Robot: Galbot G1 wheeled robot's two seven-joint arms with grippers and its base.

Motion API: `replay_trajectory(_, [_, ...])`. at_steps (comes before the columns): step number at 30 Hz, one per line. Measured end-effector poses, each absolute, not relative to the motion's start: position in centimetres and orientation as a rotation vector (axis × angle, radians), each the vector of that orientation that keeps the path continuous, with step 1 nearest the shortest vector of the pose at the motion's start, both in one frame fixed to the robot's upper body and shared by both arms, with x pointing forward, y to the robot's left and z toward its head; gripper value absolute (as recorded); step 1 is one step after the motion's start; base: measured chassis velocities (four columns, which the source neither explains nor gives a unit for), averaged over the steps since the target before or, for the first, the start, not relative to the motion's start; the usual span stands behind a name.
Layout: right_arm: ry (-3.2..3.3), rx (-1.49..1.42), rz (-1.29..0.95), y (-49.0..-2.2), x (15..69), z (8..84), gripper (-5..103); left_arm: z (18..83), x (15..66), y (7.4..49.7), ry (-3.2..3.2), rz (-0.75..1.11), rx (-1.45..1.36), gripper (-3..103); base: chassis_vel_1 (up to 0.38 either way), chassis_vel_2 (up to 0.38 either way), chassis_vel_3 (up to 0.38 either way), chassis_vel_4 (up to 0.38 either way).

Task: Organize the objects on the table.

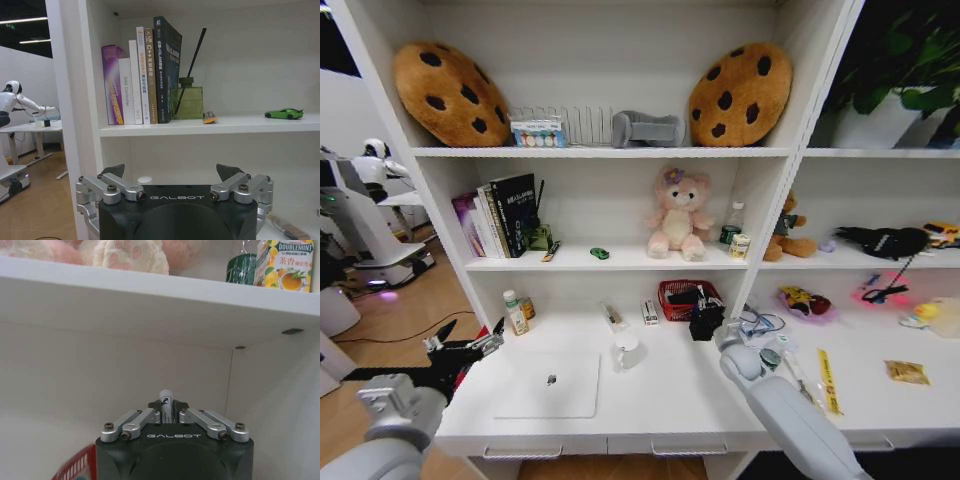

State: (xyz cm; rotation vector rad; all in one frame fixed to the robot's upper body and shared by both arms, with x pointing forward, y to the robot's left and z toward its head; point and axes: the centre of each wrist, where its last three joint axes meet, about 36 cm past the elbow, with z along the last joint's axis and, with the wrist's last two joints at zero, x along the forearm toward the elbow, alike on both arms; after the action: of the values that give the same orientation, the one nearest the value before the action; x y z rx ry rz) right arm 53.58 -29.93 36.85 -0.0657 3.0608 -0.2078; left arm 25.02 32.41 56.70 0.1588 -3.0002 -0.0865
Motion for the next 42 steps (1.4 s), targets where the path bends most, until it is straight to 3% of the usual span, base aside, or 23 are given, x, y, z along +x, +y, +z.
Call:
replay_trajectory(5, [3.022, -0.067, -0.178, -29.7, 55.6, 37.0, 12, 56.7, 25.0, 32.4, -3.000, -0.087, 0.159, 100, 0.000, 0.000, 0.000, 0.000])
replay_trajectory(16, [3.079, -0.032, -0.223, -30.2, 53.7, 32.4, 9, 56.7, 25.0, 32.4, -3.000, -0.087, 0.159, 100, 0.000, 0.000, 0.000, 0.000])
replay_trajectory(25, [3.056, -0.070, -0.228, -30.1, 53.4, 33.3, 46, 56.7, 25.0, 32.4, -3.000, -0.087, 0.159, 100, 0.000, 0.000, 0.000, 0.000])
replay_trajectory(28, [3.054, -0.078, -0.236, -30.3, 52.8, 33.8, 52, 56.7, 25.0, 32.4, -3.000, -0.087, 0.159, 100, 0.000, 0.000, 0.000, 0.000])
replay_trajectory(33, [3.115, -0.071, -0.193, -30.2, 46.3, 37.8, 74, 56.7, 25.0, 32.4, -3.000, -0.087, 0.158, 100, 0.000, 0.000, 0.000, 0.000])
replay_trajectory(34, [3.115, -0.071, -0.193, -30.2, 46.3, 37.8, 74, 56.7, 25.0, 32.4, -3.000, -0.087, 0.158, 100, 0.000, 0.000, 0.000, 0.000])
replay_trajectory(36, [3.151, -0.045, -0.154, -29.6, 41.5, 38.6, 85, 56.7, 25.0, 32.4, -3.000, -0.087, 0.158, 100, 0.000, 0.000, 0.000, 0.000])
replay_trajectory(37, [3.151, -0.045, -0.154, -29.6, 41.5, 38.6, 85, 56.7, 25.0, 32.4, -3.000, -0.087, 0.158, 100, 0.000, 0.000, 0.000, 0.000])
replay_trajectory(40, [3.248, 0.004, -0.098, -29.1, 35.4, 37.2, 98, 56.7, 25.0, 32.4, -3.000, -0.087, 0.159, 100, 0.000, 0.000, 0.000, 0.000])
replay_trajectory(42, [3.275, 0.017, -0.089, -29.0, 33.6, 36.5, 99, 56.7, 25.0, 32.4, -3.000, -0.087, 0.159, 100, 0.000, 0.000, 0.000, 0.000])
